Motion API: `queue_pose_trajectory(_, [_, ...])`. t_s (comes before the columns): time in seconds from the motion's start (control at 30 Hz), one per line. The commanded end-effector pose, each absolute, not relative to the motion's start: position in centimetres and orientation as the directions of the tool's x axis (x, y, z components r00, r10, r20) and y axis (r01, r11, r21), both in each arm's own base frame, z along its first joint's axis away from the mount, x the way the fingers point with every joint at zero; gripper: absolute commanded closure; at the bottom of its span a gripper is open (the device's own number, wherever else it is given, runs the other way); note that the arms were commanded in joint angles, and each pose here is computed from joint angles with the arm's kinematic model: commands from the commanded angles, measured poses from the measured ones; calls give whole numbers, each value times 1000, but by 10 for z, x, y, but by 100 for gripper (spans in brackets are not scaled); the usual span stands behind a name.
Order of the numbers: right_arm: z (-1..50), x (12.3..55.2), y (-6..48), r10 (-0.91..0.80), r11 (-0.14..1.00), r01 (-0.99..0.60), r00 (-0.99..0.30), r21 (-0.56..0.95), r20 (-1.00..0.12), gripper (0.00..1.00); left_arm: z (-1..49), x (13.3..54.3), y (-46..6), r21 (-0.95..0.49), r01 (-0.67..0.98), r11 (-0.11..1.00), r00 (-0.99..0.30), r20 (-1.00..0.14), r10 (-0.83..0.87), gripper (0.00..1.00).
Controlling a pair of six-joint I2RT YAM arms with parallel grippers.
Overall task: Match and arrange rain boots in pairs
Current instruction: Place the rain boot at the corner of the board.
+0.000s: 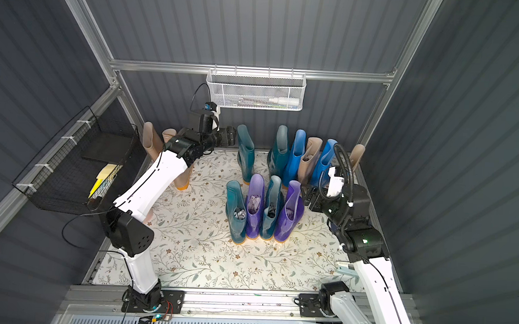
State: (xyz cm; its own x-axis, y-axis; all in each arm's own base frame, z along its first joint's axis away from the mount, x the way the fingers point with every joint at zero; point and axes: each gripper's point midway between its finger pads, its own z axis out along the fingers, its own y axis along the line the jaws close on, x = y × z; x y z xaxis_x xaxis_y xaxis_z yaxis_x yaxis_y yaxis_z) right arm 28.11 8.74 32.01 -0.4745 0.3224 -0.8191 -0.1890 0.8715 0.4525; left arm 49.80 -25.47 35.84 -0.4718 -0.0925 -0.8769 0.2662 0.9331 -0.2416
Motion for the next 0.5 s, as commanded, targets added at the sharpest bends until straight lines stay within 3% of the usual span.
queue_pose_trajectory(0.0, [319, 277, 86, 336, 867, -174, -486, 467, -807, 19, 360, 496, -274, -247, 286, 926, -484, -871, -83, 13])
queue_pose_trajectory(0.47, [312, 274, 86, 337, 868, -164, -500, 470, -797, 19, 328, 508, -313, -212, 278, 937, -523, -851, -37, 0])
